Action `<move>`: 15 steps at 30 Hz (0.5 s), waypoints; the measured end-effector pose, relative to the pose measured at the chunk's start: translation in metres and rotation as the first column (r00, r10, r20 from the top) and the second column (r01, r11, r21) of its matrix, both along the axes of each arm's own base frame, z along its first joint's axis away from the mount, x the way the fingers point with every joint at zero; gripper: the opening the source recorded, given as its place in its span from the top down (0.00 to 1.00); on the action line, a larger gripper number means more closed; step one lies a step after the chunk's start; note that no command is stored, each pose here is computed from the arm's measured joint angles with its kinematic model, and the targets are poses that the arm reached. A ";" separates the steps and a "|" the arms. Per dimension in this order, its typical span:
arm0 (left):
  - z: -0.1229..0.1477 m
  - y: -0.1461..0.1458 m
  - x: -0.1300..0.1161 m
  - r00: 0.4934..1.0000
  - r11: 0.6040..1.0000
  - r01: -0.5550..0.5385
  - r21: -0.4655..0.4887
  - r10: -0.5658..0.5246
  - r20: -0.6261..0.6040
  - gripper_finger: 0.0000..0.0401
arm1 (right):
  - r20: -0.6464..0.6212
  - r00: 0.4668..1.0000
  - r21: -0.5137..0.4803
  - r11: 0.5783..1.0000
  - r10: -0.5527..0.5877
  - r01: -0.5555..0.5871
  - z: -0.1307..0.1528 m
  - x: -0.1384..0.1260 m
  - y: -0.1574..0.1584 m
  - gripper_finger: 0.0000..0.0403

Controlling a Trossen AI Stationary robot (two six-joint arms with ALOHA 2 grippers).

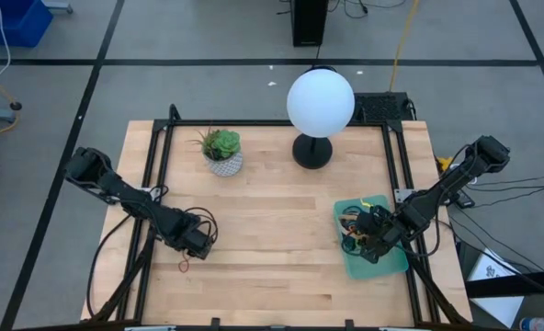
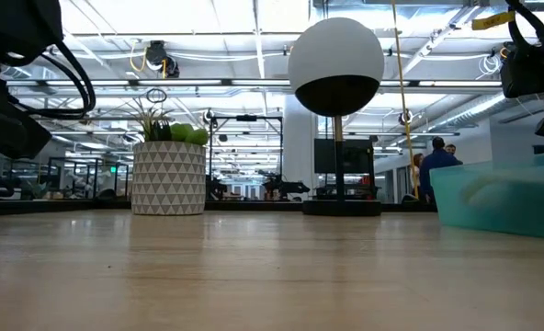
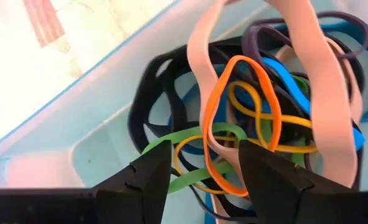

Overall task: Pick and place rubber bands into bin
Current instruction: Put the red rubber band into the bin

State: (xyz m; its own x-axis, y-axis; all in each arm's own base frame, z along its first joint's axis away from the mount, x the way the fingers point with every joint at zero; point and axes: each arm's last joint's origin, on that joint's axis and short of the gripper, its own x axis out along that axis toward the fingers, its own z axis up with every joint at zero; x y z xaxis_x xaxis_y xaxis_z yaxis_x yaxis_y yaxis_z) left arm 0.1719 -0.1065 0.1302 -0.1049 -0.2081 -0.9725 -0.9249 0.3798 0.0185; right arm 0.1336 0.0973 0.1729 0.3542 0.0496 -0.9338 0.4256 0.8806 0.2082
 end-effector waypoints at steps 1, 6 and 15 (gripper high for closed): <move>0.000 0.000 0.000 1.000 1.000 -0.001 0.001 0.001 -0.002 0.49 | 0.005 1.000 0.000 1.000 0.009 -0.009 0.000 0.000 0.000 0.55; -0.001 0.000 0.000 1.000 1.000 0.009 0.000 -0.009 -0.002 0.49 | 0.018 0.999 0.002 1.000 0.027 -0.027 0.001 0.002 0.001 0.55; -0.001 -0.001 0.001 1.000 1.000 0.006 -0.004 -0.006 0.008 0.74 | 0.045 0.997 0.006 0.998 0.056 -0.056 0.002 0.004 0.003 0.55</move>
